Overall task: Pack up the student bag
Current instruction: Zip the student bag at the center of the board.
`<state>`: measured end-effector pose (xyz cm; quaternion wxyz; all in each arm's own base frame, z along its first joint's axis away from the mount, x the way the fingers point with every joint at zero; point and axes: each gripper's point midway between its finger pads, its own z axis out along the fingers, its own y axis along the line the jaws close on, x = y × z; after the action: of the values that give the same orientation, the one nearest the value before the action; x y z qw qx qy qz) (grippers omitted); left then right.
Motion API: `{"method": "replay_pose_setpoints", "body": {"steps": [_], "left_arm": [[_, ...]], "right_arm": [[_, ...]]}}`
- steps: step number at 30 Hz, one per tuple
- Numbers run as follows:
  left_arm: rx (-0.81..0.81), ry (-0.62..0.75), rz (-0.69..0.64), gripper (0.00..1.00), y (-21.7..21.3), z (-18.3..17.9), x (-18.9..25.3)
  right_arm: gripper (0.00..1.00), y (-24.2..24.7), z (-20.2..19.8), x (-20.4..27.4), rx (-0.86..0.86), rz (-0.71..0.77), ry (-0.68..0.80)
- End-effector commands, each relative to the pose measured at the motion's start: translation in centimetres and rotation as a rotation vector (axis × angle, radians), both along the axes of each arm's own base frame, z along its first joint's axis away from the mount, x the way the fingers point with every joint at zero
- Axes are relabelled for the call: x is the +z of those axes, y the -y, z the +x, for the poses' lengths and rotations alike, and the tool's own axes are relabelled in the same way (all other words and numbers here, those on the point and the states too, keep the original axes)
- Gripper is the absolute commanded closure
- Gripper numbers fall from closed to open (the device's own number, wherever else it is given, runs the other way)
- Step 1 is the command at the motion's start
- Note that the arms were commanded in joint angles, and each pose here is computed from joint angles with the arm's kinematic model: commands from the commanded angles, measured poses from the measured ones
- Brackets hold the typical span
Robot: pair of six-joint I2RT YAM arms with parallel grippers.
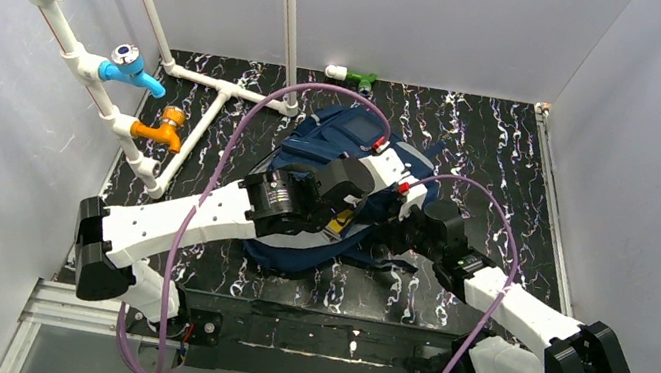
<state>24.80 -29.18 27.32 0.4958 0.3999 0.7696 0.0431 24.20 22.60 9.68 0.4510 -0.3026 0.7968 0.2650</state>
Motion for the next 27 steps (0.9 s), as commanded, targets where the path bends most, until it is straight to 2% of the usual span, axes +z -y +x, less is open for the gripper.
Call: {"method": "replay_pose_setpoints", "body": {"steps": [1, 6, 13, 14, 16, 17, 20, 22, 26, 27], "left_arm": [[0.03, 0.053, -0.202, 1.0, 0.6, 0.3, 4.9], [0.02, 0.028, -0.184, 1.0, 0.2, -0.2, 3.5], [-0.031, -0.094, -0.143, 0.98, -2.6, -3.3, -0.5], [-0.029, -0.13, -0.157, 0.88, -3.1, -4.0, -1.0], [-0.037, -0.192, -0.189, 0.59, -4.4, -5.7, -1.2], [-0.057, -0.237, -0.215, 0.48, -4.6, -6.8, -1.4], [-0.145, -0.369, -0.343, 0.36, -3.9, -10.1, -1.3], [-0.212, -0.442, -0.419, 0.23, -2.9, -11.9, -1.0], [-0.324, -0.53, -0.51, 0.26, -0.1, -14.4, 0.0], [-0.346, -0.532, -0.517, 0.31, 0.8, -14.8, -0.2]], "right_arm": [[0.99, -3.8, -3.1, 4.2, 0.101, 0.223, -0.153], [0.99, -4.7, -6.4, 5.3, 0.127, 0.243, -0.328], [0.99, -2.4, -6.6, 3.7, -0.063, 0.127, -0.491], [0.99, -2.4, -6.8, 3.3, -0.071, 0.118, -0.522], [0.99, -3.1, -7.3, 3.1, -0.063, 0.127, -0.601], [0.99, -3.6, -7.7, 3.2, -0.051, 0.14, -0.647], [0.99, -4.9, -8.5, 3.9, -0.03, 0.188, -0.766], [0.99, -5.2, -8.5, 4.5, -0.052, 0.216, -0.801], [0.99, -5.5, -8.2, 5.4, -0.112, 0.283, -0.843], [0.99, -5.7, -8.3, 5.6, -0.118, 0.304, -0.86]]}}
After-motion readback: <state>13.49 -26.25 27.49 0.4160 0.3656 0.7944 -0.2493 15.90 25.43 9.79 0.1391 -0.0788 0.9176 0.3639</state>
